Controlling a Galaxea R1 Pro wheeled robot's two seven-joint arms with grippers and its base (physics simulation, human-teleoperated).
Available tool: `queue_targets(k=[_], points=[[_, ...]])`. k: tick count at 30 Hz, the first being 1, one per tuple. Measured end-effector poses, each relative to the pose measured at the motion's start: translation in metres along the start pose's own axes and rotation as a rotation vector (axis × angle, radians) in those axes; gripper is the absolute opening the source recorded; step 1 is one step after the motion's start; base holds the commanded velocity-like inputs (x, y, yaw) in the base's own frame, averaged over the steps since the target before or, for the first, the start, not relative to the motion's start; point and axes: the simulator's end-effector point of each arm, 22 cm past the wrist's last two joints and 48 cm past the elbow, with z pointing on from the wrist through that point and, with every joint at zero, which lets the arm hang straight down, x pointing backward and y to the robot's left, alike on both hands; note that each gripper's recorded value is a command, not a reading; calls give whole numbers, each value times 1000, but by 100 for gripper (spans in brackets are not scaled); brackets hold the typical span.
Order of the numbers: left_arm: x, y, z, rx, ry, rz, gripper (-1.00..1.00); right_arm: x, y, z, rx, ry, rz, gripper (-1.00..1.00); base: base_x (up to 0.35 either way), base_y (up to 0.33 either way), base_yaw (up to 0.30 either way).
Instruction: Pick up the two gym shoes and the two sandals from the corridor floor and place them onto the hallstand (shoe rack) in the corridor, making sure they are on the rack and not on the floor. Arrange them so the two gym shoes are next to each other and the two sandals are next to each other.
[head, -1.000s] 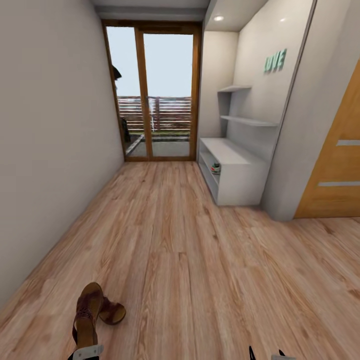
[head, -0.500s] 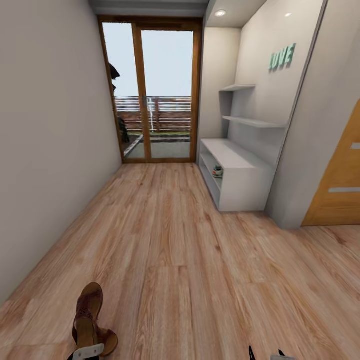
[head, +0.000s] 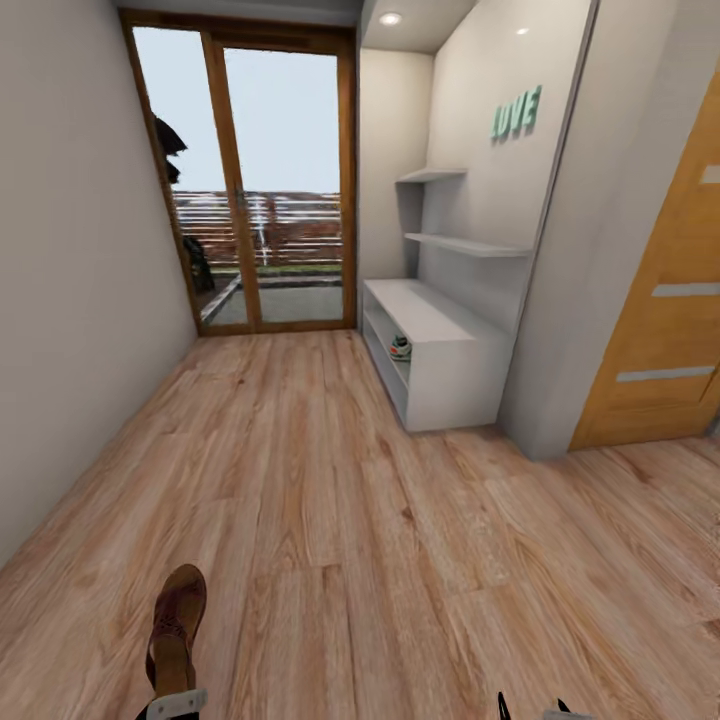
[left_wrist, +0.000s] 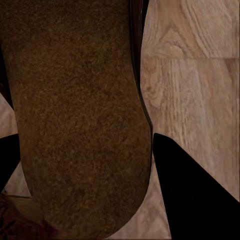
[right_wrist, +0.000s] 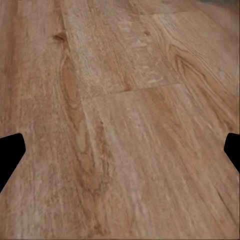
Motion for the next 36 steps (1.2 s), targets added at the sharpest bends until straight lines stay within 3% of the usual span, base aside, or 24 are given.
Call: queue_targets(k=[19, 36], points=[[0, 1, 0, -2, 0, 0, -100, 0, 1, 0, -1, 1, 0, 100, 52, -13, -263], [0, 1, 0, -1, -1, 0, -100, 0, 1, 0, -1, 0, 1, 100, 320, 0, -84]])
